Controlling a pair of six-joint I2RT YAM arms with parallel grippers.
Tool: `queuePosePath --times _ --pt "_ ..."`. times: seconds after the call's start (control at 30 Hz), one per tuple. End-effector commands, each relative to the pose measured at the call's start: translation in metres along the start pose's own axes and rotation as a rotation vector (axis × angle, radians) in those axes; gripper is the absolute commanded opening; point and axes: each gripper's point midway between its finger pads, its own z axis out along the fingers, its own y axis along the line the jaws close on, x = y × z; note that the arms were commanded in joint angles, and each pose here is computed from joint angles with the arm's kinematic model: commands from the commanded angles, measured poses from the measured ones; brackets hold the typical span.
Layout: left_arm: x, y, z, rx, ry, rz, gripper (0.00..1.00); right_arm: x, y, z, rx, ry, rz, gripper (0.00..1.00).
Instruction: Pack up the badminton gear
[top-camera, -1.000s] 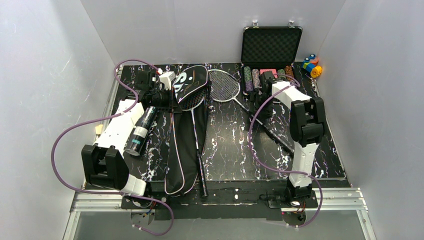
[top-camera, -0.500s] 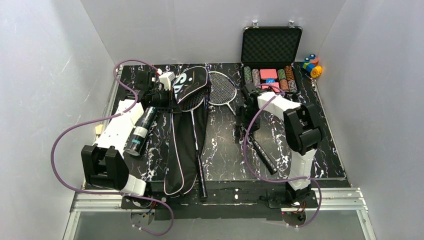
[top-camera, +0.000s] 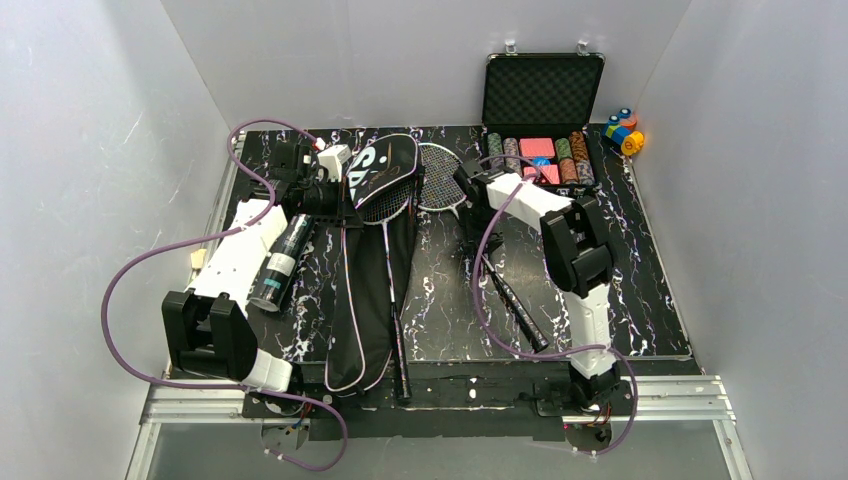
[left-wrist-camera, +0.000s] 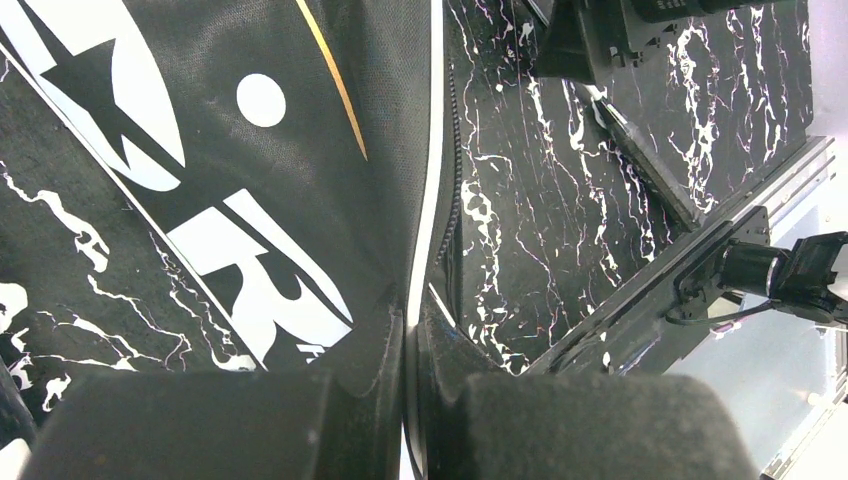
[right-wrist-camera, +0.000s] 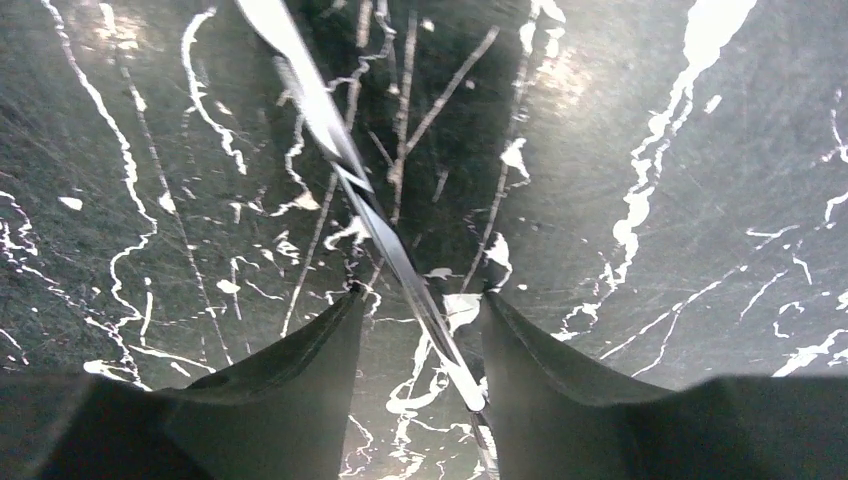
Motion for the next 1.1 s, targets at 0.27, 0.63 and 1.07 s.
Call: queuePosePath --times 0.27,0.63,1.07 --pt "-0.014 -0.017 -0.014 0.056 -0.076 0.05 0.0 -0.002 0.031 -0.013 -0.06 -0.103 -0.112 0.01" --pt "-0.015 -0.016 -0.015 0.046 -0.082 0.052 0.0 0.05 0.041 -0.073 -0.098 -0.167 -0.175 0.01" --pt "-0.017 -0.011 -0.012 0.038 -0.08 0.043 0.0 0.119 -0.004 -0.137 -0.023 -0.179 -0.096 0.01"
